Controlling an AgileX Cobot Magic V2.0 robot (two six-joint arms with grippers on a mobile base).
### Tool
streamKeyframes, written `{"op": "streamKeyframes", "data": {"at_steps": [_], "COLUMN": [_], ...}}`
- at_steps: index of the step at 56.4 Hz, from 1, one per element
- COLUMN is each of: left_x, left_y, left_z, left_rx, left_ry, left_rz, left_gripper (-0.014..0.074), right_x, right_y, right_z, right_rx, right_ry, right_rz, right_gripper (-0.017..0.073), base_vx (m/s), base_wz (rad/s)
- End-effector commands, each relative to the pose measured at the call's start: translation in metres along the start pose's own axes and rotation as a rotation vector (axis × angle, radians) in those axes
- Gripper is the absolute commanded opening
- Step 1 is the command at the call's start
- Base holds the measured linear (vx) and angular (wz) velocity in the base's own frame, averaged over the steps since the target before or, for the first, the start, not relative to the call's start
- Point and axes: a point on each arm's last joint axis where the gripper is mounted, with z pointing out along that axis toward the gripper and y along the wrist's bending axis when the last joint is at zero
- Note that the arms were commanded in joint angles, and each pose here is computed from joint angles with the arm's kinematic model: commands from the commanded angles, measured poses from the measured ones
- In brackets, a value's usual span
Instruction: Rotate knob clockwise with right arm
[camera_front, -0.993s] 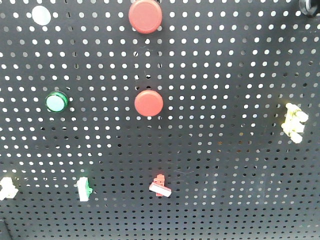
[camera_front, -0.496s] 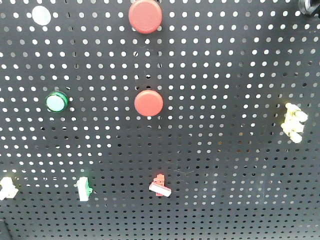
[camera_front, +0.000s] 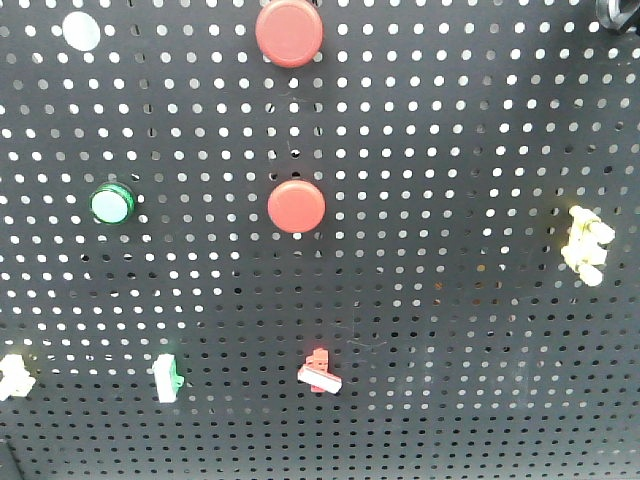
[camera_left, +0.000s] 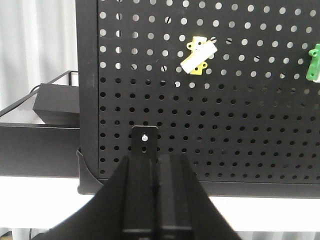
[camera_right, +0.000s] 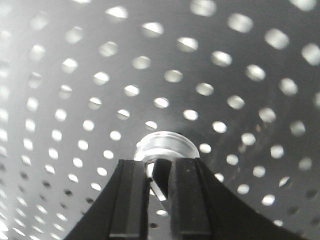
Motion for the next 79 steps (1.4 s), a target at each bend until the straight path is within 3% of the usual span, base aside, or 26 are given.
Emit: {"op": "streamKeyframes", "data": {"at_steps": [1, 10, 30, 36, 44, 46, 52, 55, 59, 68, 79], "left_x": [-0.003, -0.003, -0.003, -0.003, -0.003, -0.003, -0.003, -0.003, -0.003, -0.003, -0.003], "left_y": [0.001, 0.001, 0.001, 0.001, 0.001, 0.001, 0.001, 0.001, 0.001, 0.001, 0.001], "left_z": [0.0, 0.0, 0.0, 0.0, 0.0, 0.0, 0.0, 0.0, 0.0, 0.0, 0.0], "left_rx": [-0.006, -0.006, -0.006, -0.006, -0.006, -0.006, -0.006, -0.006, -0.006, -0.006, -0.006], "left_ry": [-0.066, -0.066, -0.066, -0.066, -0.066, -0.066, -0.066, -0.066, -0.066, -0.066, -0.066], "left_rz": [-0.017, -0.017, -0.017, -0.017, -0.017, -0.017, -0.017, -0.017, -0.017, -0.017, -0.017], "left_gripper": [-0.0006, -0.0006, -0.0006, -0.0006, -0.0006, -0.0006, -0.0006, -0.0006, -0.0006, -0.0006, -0.0006], "right_x": [-0.009, -0.01, -0.018, -0.019, -0.022, -0.022, -0.019, -0.016, -0.011, 0.005, 0.025], "right_y": [0.027, 0.029, 0.041, 0.042, 0.039, 0.036, 0.025, 0.019, 0.008, -0.019, -0.055], "right_z": [-0.003, -0.007, -0.045, -0.058, -0.079, -0.087, -0.1, -0.105, -0.11, -0.122, -0.131], "right_rx": [-0.238, -0.234, -0.241, -0.209, -0.114, -0.072, 0.043, 0.091, 0.142, 0.148, 0.018], "right_ry": [-0.089, -0.092, -0.136, -0.144, -0.139, -0.124, -0.02, 0.044, 0.134, 0.206, 0.024], "right_rz": [-0.004, -0.044, -0.277, -0.421, -0.698, -0.798, -0.971, -1.061, -1.136, -1.188, -1.207], "right_gripper": [0.0054, 0.0161, 0.0422, 0.0438, 0.0437, 0.0437, 0.0409, 0.0363, 0.0274, -0.001, -0.0015], "base_vx": [0.0, 0.0, 0.0, 0.0, 0.0, 0.0, 0.0, 0.0, 0.0, 0.0, 0.0], "base_wz": [0.0, 0.0, 0.0, 0.0, 0.0, 0.0, 0.0, 0.0, 0.0, 0.0, 0.0]}}
